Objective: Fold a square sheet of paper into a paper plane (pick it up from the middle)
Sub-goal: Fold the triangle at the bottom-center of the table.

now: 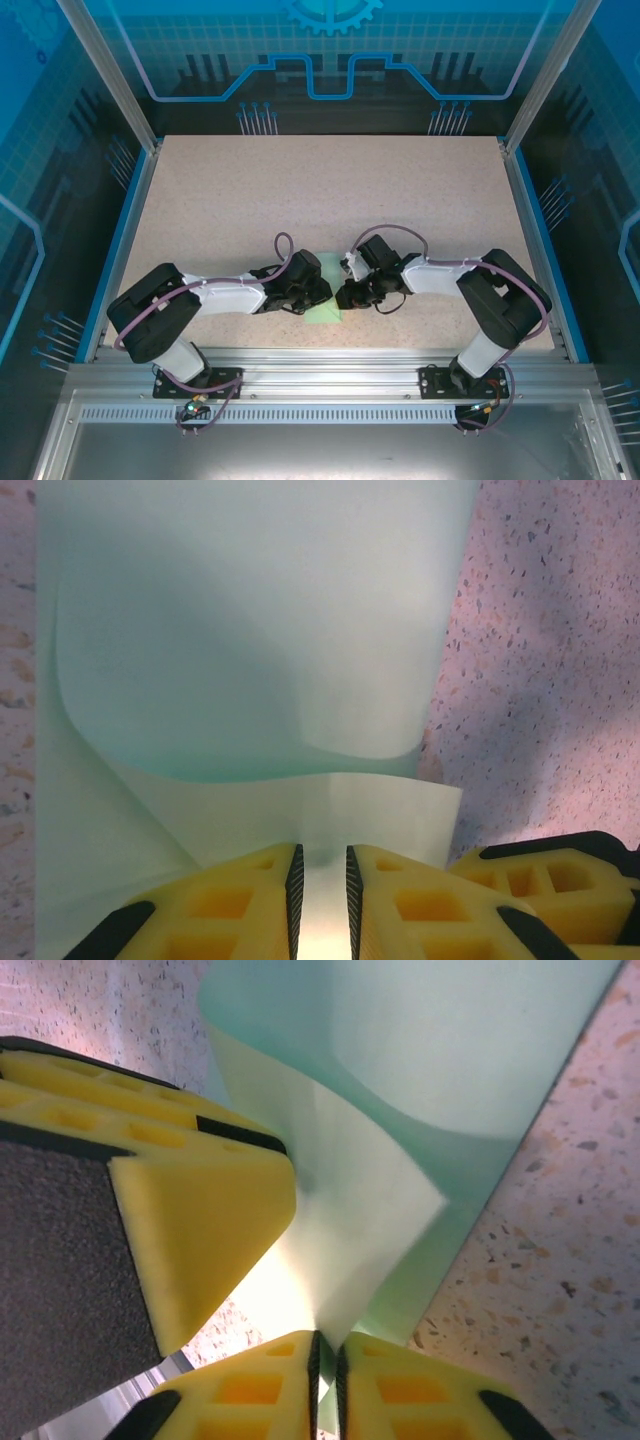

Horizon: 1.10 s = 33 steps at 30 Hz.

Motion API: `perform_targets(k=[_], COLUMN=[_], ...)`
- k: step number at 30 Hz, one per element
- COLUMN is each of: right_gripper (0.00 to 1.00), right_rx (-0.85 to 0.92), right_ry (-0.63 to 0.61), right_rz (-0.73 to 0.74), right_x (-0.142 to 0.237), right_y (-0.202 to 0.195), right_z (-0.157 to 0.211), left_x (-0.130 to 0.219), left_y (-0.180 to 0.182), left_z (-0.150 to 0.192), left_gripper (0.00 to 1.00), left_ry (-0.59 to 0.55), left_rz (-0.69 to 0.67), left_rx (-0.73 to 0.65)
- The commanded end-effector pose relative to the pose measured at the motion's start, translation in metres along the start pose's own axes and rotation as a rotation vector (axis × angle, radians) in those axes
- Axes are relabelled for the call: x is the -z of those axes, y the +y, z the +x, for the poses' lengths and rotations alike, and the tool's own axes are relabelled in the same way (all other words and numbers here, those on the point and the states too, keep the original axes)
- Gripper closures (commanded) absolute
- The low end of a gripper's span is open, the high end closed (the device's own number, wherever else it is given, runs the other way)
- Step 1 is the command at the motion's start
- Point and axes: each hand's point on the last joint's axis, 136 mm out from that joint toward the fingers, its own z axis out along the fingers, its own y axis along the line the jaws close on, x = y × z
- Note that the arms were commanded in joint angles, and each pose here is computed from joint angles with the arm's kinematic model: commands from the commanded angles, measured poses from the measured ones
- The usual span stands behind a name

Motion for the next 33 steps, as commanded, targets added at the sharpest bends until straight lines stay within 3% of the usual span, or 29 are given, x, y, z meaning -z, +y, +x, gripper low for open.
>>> perform_targets(k=[1,18,33], right_gripper=[0.9,0.94,0.96], right_rx=[0.005,-0.04,-0.047], right_ry=[0.015,0.012,-0.007], right_rz=[0.022,0.048,0.057], right_x=[-0.004,-0.002,0.002], right_y=[-0.002,-0.018,-0.018], right_z=[-0.002,0.0,-0.001], left_x=[0.0,0.018,-0.012], left_y=[0.005,-0.018,-0.015], left_z=[0.003,0.001,0.005], left_gripper=[0.77,0.63,0.67], left_ry=[-0.009,-0.035,0.001], left_rz=[-0.005,0.128,0.109], left_rx=[-0.002,-0.042,-0.022])
